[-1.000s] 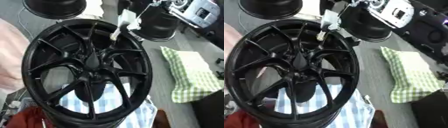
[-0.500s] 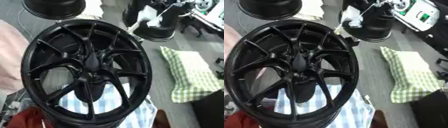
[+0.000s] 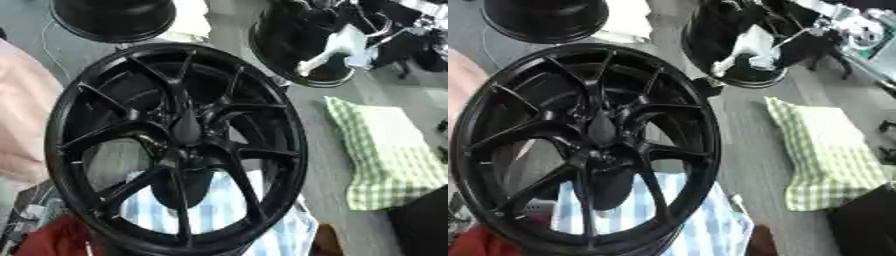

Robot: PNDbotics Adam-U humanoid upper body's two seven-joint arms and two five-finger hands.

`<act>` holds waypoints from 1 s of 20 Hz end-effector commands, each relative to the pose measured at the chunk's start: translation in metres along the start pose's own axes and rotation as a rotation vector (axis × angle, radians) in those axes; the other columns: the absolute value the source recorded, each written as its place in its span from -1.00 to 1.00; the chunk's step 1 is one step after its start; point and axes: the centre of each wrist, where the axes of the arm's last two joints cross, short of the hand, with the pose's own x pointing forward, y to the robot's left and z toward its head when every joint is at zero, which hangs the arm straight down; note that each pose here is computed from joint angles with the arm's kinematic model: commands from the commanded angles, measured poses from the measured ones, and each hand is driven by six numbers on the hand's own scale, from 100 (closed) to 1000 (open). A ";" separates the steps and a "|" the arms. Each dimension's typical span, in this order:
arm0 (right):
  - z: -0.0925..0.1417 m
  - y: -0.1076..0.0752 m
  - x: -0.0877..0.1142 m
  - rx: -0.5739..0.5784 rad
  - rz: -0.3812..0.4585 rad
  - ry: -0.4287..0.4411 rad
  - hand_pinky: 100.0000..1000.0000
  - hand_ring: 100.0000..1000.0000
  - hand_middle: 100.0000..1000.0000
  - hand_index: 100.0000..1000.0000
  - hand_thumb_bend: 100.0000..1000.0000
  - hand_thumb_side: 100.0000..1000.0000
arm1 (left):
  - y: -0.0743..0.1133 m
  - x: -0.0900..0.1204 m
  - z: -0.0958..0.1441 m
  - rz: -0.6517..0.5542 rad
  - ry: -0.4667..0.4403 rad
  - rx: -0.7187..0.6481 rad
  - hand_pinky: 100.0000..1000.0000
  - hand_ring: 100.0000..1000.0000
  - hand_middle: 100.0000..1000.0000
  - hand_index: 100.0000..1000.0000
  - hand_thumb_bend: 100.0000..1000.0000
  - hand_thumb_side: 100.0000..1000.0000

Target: Pull the pin out of the wheel hub.

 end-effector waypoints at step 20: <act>0.139 -0.019 -0.104 -0.503 -0.160 0.382 0.87 0.92 0.65 0.73 -0.20 -0.53 | 0.005 0.002 0.006 -0.040 -0.058 0.081 0.42 0.37 0.47 0.52 -0.92 0.60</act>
